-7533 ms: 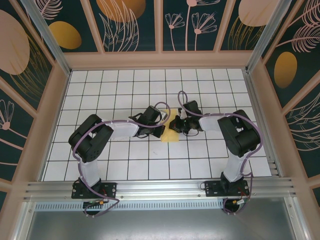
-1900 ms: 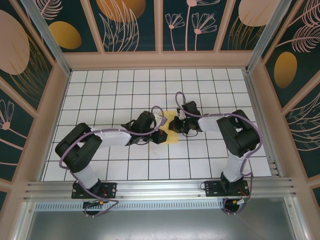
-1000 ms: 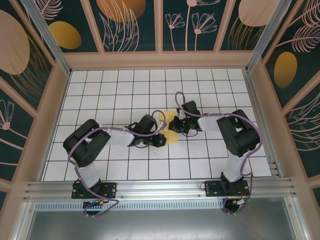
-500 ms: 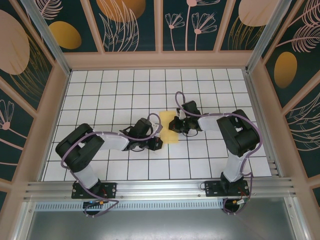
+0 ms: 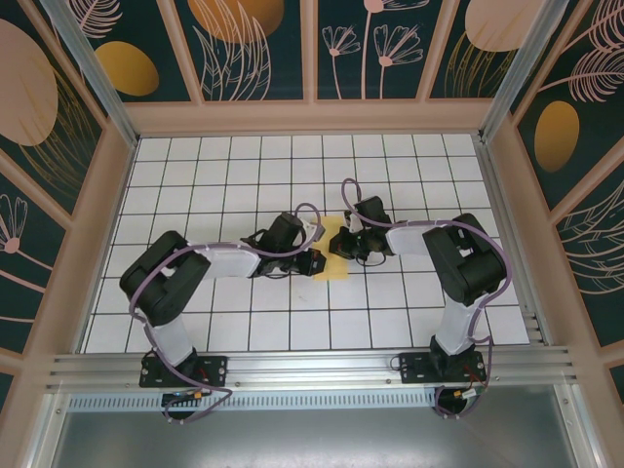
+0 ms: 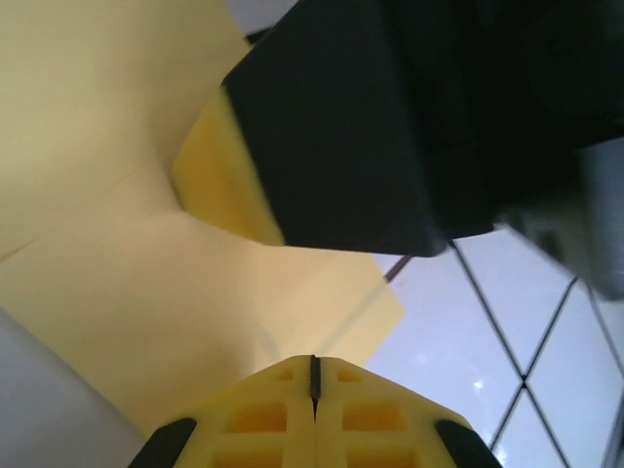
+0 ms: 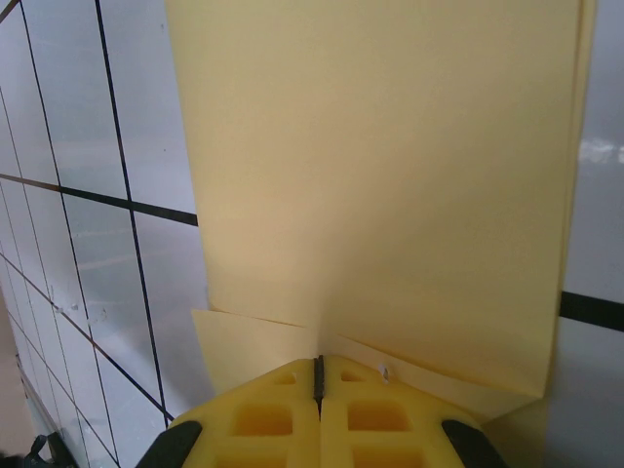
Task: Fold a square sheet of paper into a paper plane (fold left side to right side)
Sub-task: Fold the triangle a second time at the center of the table.
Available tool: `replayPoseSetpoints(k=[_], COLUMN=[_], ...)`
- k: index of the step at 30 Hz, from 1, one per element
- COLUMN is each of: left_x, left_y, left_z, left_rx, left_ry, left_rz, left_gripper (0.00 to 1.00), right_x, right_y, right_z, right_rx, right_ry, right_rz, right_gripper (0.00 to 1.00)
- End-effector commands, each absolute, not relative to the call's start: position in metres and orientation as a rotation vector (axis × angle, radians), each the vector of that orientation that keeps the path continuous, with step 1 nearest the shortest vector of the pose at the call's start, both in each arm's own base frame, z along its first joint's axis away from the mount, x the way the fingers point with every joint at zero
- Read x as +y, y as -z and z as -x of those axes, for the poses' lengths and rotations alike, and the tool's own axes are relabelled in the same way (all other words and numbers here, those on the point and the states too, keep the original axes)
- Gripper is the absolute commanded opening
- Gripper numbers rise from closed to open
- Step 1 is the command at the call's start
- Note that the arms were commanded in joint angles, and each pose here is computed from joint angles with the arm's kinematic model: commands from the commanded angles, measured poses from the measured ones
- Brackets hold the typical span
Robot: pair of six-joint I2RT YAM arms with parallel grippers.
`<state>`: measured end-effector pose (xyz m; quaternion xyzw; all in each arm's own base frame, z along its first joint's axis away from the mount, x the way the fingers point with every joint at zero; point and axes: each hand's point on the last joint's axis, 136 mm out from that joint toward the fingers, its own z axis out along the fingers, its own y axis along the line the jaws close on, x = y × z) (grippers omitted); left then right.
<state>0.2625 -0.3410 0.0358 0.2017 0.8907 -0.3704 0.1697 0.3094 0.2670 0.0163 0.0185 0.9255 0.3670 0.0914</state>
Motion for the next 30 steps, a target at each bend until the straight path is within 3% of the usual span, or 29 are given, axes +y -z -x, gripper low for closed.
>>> replayPoseSetpoints(k=[1,22,30], left_x=[-0.344,-0.299,-0.299], left_y=[-0.026,0.008,-0.019], left_z=[-0.263,-0.217,-0.221], left_rx=[2.553,2.695,2.625], left_ry=[1.047,0.975,0.995], left_rz=[-0.626,-0.587,-0.579], left_gripper=[0.05,0.03,0.04], right_x=[0.24,0.234,0.238], right_y=[0.021,0.025,0.02], right_z=[-0.291,-0.29,-0.293], right_rx=[2.905,2.93,2.916], right_ry=[-0.923,-0.889,-0.91], right_rz=[-0.151,-0.157,-0.14], right_gripper=[0.0,0.0,0.0])
